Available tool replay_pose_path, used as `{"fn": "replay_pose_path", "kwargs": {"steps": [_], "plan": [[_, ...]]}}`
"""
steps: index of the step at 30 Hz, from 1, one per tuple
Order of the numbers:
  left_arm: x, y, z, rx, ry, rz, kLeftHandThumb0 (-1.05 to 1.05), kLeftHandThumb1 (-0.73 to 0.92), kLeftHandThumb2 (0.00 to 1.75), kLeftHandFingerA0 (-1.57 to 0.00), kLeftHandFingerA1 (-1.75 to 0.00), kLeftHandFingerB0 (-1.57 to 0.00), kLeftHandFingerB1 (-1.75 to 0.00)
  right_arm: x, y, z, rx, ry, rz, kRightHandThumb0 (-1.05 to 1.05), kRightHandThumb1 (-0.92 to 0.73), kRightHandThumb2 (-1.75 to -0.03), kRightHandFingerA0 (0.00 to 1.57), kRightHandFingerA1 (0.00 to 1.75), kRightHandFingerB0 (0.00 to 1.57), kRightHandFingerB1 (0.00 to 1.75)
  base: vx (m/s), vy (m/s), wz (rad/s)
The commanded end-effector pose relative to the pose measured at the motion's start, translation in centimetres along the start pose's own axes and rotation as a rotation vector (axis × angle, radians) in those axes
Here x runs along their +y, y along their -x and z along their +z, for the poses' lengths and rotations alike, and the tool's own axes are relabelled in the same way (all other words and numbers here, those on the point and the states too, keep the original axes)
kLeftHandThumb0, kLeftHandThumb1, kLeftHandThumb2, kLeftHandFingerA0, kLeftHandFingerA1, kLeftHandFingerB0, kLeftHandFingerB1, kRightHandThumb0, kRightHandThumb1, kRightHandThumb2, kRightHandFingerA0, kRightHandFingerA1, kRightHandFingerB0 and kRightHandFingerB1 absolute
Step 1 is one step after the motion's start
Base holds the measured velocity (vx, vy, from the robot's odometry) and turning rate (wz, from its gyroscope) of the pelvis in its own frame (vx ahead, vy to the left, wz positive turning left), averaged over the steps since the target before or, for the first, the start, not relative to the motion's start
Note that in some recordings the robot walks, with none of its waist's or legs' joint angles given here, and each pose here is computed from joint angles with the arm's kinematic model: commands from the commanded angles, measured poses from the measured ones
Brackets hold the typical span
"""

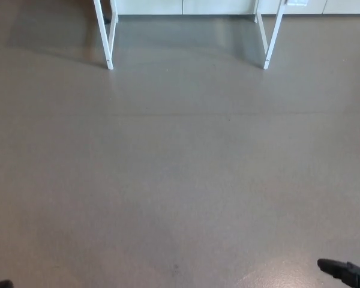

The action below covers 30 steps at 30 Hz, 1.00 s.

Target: The robot walk towards a table in front and then clicks the light switch button using the right hand's index finger

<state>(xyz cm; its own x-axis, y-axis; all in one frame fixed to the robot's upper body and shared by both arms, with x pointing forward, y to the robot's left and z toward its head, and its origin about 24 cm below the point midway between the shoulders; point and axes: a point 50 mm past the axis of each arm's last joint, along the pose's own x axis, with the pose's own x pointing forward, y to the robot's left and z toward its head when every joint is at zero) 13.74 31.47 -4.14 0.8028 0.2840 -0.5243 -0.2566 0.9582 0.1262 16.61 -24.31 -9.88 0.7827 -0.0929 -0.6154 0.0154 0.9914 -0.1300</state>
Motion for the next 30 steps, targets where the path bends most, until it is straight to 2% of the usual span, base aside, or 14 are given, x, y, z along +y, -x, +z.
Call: {"fn": "replay_pose_path", "kwargs": {"steps": [1,4,5,7,8,12,13,15,16,17,18,19,30], "plan": [[0.3,1.2,-0.3,0.053,0.172,-0.088,-0.04,0.72,0.6,-0.45,-0.45,-0.31,-0.36,-0.8,0.7,0.3,-0.103,-0.078,0.029,-0.48,-0.39,-0.72,0.58,0.53,0.42,0.48,0.0,0.0,0.0],[0.4,1.6,-0.8,0.072,0.174,-0.092,-0.05,0.7,0.6,-0.47,-0.45,-0.32,-0.37,-0.9,1.1,-0.3,-0.089,-0.075,0.019,-0.49,-0.38,-0.72,0.61,0.54,0.43,0.48,0.0,0.0,0.0],[0.5,1.6,-0.9,0.078,0.175,-0.095,-0.04,0.5,0.93,-0.4,-0.61,-0.21,-0.52,-0.9,1.2,-0.5,-0.086,-0.084,0.021,-0.48,-0.38,-0.72,0.6,0.54,0.43,0.48,0.0,0.0,0.0],[0.6,1.7,-1.0,0.079,0.17,-0.104,-0.05,0.5,0.93,-0.39,-0.61,-0.2,-0.52,-0.9,1.2,-0.7,-0.083,-0.089,0.022,-0.48,-0.38,-0.72,0.62,0.55,0.46,0.49,0.0,0.0,0.0],[0.6,1.7,-1.0,0.08,0.17,-0.106,-0.06,0.7,0.6,-0.46,-0.46,-0.31,-0.37,-0.9,1.2,-0.7,-0.083,-0.084,0.022,-0.48,-0.38,-0.73,0.63,0.55,0.46,0.49,0.0,0.0,0.0],[0.6,1.8,-1.0,0.082,0.175,-0.107,-0.06,0.7,0.59,-0.47,-0.46,-0.32,-0.38,-0.9,1.2,-0.8,-0.086,-0.072,0.024,-0.48,-0.39,-0.73,0.62,0.55,0.46,0.49,0.0,0.0,0.0],[0.6,1.7,-1.0,0.084,0.173,-0.108,-0.05,0.7,0.6,-0.48,-0.47,-0.33,-0.38,-0.9,1.2,-0.8,-0.085,-0.075,0.025,-0.4,-0.46,-0.54,0.69,0.43,0.53,0.39,0.0,0.0,0.0],[0.6,1.7,-1.0,0.087,0.172,-0.112,-0.05,0.7,0.6,-0.48,-0.47,-0.32,-0.38,-0.9,1.2,-0.8,-0.087,-0.066,0.024,-0.42,-0.46,-0.55,0.7,0.44,0.53,0.39,0.0,0.0,0.0],[0.5,1.7,-1.0,0.083,0.149,-0.117,-0.05,0.72,0.6,-0.47,-0.47,-0.33,-0.38,-0.9,1.2,-0.8,-0.087,-0.057,0.023,-0.49,-0.38,-0.73,0.63,0.55,0.48,0.49,0.0,0.0,0.0],[0.6,1.7,-1.0,0.088,0.138,-0.11,-0.07,0.68,0.6,-0.47,-0.47,-0.35,-0.39,-0.9,1.2,-0.7,-0.084,-0.058,0.022,-0.42,-0.45,-0.55,0.7,0.44,0.53,0.39,0.0,0.0,0.0],[0.6,1.7,-1.1,0.09,0.135,-0.107,-0.07,0.68,0.6,-0.47,-0.47,-0.35,-0.39,-0.9,1.2,-0.7,-0.083,-0.059,0.022,-0.42,-0.45,-0.55,0.7,0.44,0.53,0.39,0.0,0.0,0.0],[0.5,1.8,-1.2,0.089,0.09,-0.121,-0.06,0.71,0.61,-0.45,-0.46,-0.37,-0.39,-1.0,1.3,-0.8,-0.084,-0.047,0.027,-0.49,-0.39,-0.73,0.61,0.54,0.45,0.49,0.01,0.0,-0.19],[0.4,2.3,-2.1,0.116,-0.026,-0.144,-0.02,0.66,0.58,-0.48,-0.46,-0.4,-0.39,-0.8,1.5,-1.4,-0.068,-0.016,0.037,-0.51,-0.39,-0.74,0.59,0.54,0.41,0.48,0.16,0.071,0.07]]}}
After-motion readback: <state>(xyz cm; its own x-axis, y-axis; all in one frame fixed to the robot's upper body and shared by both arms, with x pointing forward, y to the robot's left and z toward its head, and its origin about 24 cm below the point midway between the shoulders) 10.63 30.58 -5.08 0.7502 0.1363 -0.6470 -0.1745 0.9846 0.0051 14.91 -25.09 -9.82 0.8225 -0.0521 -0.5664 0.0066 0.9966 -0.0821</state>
